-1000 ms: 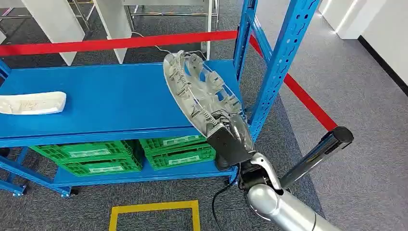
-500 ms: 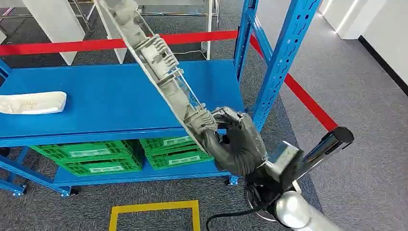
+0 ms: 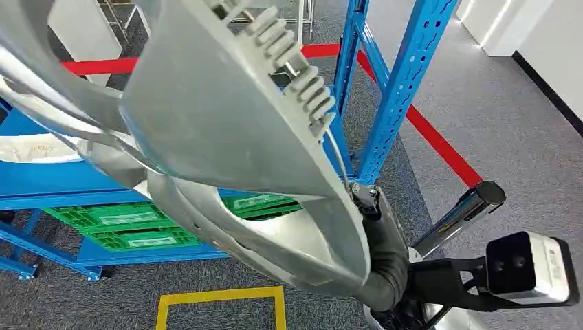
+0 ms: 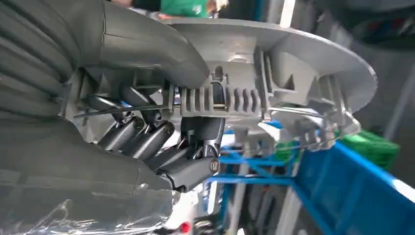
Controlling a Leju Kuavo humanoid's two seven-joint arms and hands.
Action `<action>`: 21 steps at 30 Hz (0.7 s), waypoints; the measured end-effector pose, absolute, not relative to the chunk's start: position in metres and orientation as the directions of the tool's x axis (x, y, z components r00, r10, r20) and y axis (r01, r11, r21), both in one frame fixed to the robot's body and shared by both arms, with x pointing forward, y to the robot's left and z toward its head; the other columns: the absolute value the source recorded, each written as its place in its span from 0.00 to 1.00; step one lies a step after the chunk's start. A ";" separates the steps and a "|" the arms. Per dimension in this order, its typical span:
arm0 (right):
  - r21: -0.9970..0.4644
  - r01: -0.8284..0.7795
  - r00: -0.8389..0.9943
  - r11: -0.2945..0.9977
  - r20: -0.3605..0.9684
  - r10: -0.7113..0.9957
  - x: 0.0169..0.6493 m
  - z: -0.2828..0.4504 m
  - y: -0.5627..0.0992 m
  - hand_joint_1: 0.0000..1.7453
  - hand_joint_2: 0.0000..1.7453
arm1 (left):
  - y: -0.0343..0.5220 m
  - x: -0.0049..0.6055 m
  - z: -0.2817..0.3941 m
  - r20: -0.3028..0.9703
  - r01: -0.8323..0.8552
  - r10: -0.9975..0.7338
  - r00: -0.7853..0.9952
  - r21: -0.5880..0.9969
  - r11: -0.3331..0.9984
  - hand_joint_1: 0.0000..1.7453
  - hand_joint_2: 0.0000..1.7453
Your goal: Take the parts from the cabinet and place them on the table.
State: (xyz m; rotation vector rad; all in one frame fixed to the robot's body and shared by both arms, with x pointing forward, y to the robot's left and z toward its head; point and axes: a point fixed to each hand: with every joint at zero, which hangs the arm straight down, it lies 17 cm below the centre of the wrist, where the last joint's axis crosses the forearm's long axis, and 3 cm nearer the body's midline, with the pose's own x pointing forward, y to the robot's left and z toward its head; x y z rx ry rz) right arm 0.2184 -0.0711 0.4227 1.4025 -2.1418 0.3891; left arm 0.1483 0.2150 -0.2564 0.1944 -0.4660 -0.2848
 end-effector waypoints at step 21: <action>-0.020 -0.910 -0.353 0.414 0.565 -0.746 0.202 0.432 -0.063 1.00 1.00 | 0.216 0.159 -0.252 0.447 0.196 -0.304 0.841 0.273 0.942 0.00 1.00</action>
